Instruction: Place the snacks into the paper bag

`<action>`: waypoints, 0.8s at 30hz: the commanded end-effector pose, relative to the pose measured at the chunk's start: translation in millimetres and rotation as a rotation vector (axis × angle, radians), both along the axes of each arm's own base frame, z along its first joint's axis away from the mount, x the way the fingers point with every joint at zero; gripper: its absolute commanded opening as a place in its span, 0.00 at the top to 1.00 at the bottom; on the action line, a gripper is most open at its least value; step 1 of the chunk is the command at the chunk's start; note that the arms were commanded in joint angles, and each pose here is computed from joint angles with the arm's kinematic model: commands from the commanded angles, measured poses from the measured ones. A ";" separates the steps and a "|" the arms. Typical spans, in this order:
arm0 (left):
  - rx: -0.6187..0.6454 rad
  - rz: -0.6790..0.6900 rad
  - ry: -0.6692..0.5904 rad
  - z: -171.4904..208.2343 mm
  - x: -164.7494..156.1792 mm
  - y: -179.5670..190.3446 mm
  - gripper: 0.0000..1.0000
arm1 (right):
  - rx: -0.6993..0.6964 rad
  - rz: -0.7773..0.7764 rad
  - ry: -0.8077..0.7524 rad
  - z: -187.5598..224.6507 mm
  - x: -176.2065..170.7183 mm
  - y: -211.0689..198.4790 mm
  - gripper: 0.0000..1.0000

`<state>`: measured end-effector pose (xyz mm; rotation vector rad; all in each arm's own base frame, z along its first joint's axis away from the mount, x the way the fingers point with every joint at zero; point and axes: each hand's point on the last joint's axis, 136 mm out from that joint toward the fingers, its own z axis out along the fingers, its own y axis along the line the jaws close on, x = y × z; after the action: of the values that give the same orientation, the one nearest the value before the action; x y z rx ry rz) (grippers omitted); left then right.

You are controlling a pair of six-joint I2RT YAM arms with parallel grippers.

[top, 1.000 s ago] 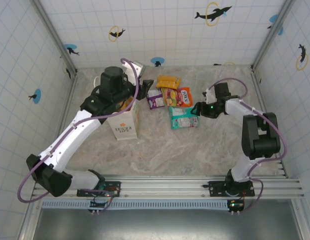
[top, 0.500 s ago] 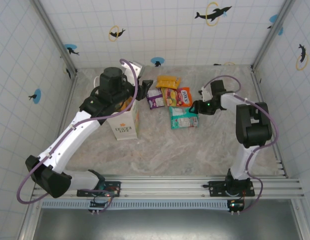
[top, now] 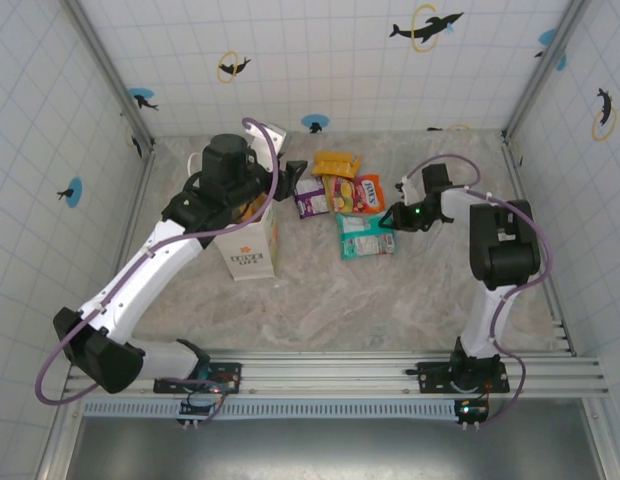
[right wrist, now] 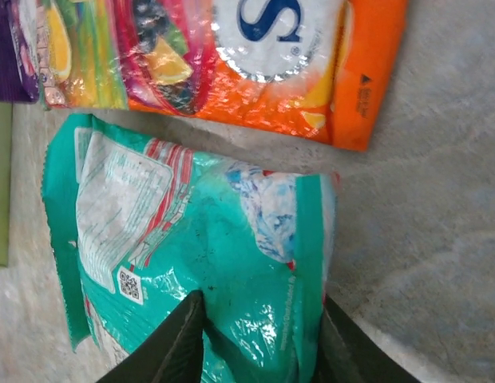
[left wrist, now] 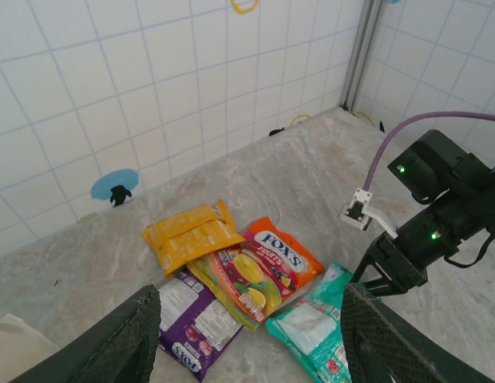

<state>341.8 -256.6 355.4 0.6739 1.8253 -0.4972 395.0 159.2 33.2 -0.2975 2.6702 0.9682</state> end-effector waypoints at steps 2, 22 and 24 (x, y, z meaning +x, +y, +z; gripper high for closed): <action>-0.005 -0.009 -0.018 6.0 0.4 -3.1 0.39 | 0.046 0.002 -0.042 16.5 -5.2 1.1 0.77; -0.014 -0.302 0.013 -1.2 -47.5 -27.9 0.39 | -0.042 0.068 -0.549 146.0 -38.0 10.4 1.00; 0.012 -0.345 0.024 -7.9 -53.7 -31.6 0.38 | -0.057 0.108 -0.656 166.9 -44.9 16.2 1.00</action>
<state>309.2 -277.7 355.5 0.8652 1.7657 -0.6603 350.3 169.9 164.6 -0.5338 2.2718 0.7653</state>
